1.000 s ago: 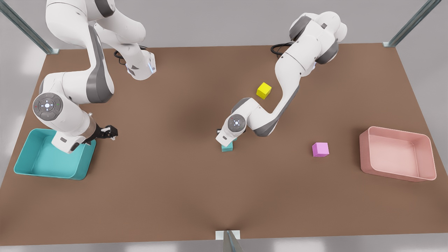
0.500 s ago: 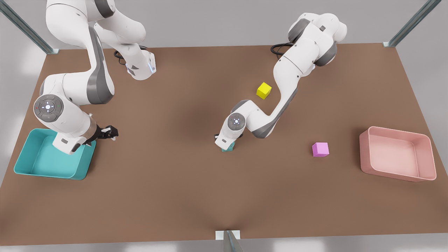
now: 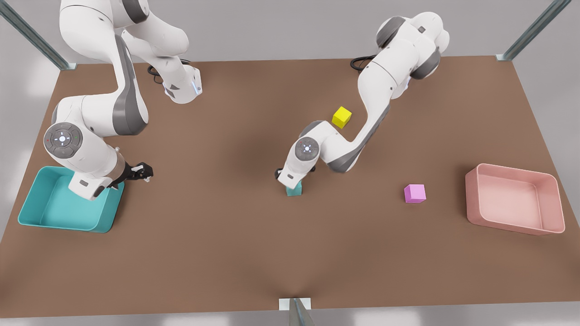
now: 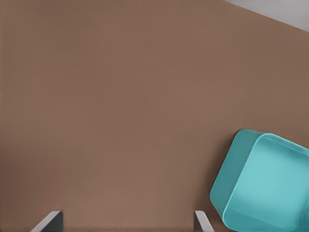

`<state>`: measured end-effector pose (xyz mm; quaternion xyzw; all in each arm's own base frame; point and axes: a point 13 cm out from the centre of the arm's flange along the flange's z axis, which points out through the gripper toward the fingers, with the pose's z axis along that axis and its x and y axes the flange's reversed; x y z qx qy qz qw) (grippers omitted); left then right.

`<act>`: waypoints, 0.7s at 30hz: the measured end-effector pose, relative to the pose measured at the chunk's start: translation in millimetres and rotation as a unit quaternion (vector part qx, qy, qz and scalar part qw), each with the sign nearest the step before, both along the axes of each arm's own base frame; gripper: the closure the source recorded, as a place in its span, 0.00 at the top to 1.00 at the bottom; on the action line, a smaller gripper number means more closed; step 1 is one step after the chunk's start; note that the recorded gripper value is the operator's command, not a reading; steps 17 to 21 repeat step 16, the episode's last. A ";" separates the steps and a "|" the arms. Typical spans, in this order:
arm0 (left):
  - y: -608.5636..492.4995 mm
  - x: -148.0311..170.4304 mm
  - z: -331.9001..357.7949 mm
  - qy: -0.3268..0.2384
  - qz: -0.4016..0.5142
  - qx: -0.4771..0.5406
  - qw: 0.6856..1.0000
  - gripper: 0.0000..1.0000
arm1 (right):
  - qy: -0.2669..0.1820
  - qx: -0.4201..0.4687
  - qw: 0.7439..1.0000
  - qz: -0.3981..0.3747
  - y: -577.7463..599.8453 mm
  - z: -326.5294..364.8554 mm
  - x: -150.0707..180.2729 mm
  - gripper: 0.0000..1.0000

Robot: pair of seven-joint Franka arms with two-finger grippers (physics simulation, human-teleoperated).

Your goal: Stack the two blue cubes on top of each other

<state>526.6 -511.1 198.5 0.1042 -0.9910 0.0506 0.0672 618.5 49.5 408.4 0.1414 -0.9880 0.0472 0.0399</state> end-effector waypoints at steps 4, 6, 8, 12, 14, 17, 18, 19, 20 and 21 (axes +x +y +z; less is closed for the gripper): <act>157.9 88.4 146.4 0.024 0.092 0.021 0.995 1.00 | -0.002 0.000 1.000 0.000 -0.9 1.7 0.7 1.00; 304.0 111.5 158.0 0.059 0.139 0.080 0.985 1.00 | -0.002 0.000 1.000 0.000 -0.9 1.8 0.8 1.00; 408.6 58.3 149.3 0.099 0.140 0.171 0.970 1.00 | -0.002 0.001 1.000 0.001 -0.7 1.8 0.9 1.00; 434.9 16.1 193.3 0.083 0.118 0.159 0.977 1.00 | -0.002 0.001 1.000 0.001 -0.8 1.7 1.0 1.00; 424.7 16.3 206.8 0.084 0.091 0.128 0.984 1.00 | -0.002 0.001 1.000 0.002 -0.8 1.5 1.0 1.00; 417.1 13.1 209.4 0.091 0.061 0.109 0.988 1.00 | -0.002 0.001 1.000 0.002 -0.8 1.3 1.1 1.00; 417.1 13.1 209.4 0.091 0.061 0.109 0.988 1.00 | -0.002 0.001 1.000 0.002 -0.8 1.3 1.1 1.00; 417.1 13.1 209.4 0.091 0.061 0.109 0.988 1.00 | -0.002 0.001 1.000 0.002 -0.8 1.3 1.1 1.00; 417.1 13.1 209.4 0.091 0.061 0.109 0.988 1.00 | -0.002 0.001 1.000 0.002 -0.8 1.3 1.1 1.00; 417.1 13.1 209.4 0.091 0.061 0.109 0.988 1.00 | -0.002 0.001 1.000 0.002 -0.8 1.3 1.1 1.00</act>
